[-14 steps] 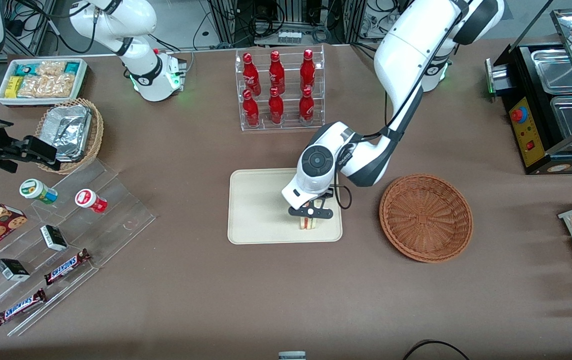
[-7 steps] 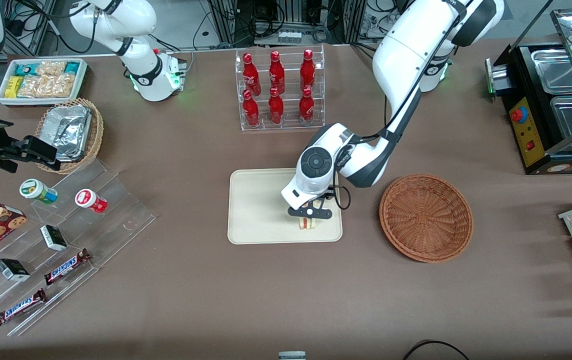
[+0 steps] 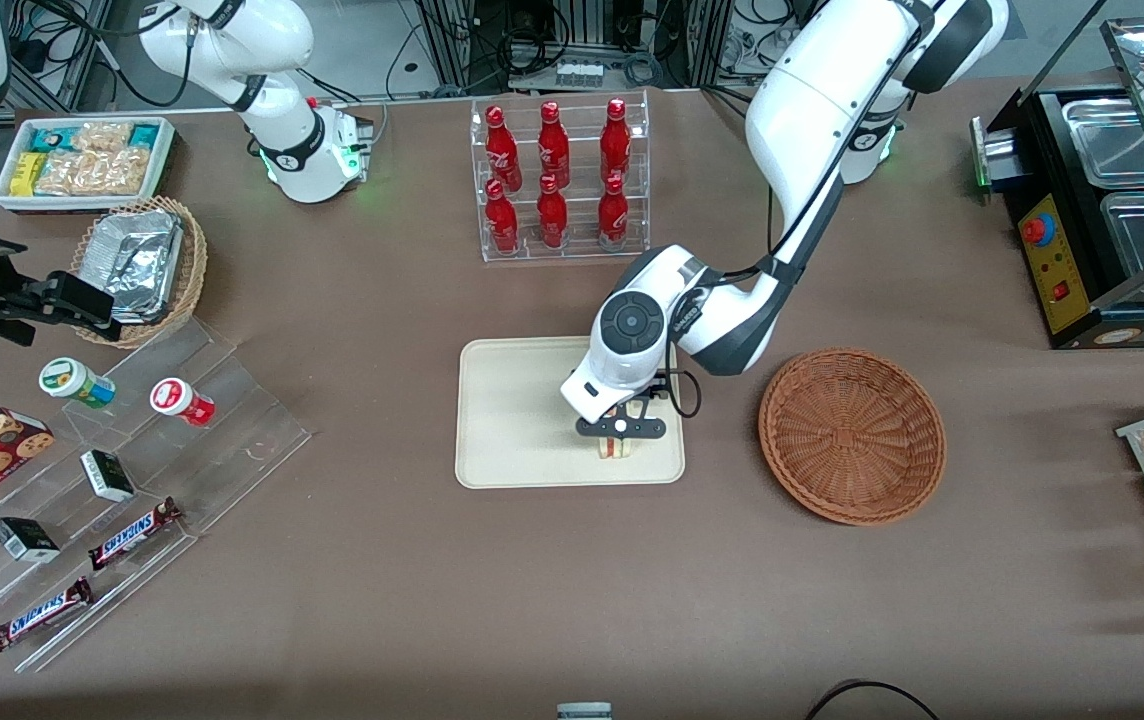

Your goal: Place sandwich from basket to tray

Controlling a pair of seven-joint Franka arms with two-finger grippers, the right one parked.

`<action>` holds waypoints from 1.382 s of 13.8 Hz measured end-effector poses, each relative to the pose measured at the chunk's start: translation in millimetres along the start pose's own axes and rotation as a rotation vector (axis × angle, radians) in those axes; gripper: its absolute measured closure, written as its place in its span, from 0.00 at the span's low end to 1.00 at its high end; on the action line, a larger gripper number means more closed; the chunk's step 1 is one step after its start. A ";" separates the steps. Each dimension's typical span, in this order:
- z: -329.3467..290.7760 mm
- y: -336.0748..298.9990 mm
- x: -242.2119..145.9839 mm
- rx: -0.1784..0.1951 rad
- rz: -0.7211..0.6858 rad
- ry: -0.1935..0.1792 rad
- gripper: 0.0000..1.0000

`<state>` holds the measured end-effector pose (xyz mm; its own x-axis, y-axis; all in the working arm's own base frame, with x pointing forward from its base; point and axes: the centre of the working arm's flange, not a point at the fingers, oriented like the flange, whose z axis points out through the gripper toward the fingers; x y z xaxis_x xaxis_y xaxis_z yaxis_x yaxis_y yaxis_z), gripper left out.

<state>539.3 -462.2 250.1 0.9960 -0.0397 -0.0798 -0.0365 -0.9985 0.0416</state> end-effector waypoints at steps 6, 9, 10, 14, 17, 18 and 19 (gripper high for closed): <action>-43.6 -8.7 4.7 0.023 -0.015 0.005 0.00; -81.7 -25.9 9.5 0.036 -0.043 0.018 0.00; -92.6 -32.7 11.5 0.038 -0.053 0.020 0.00; -130.3 -58.2 25.6 0.014 -0.103 0.062 0.00; -167.3 -99.0 43.6 -0.006 -0.168 0.099 0.00; -178.0 -113.4 48.3 -0.008 -0.189 0.106 0.00; -187.0 -126.4 52.9 -0.012 -0.205 0.115 0.00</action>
<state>611.8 -330.9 426.8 0.9853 0.1689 0.0267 0.1676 -0.9847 0.0477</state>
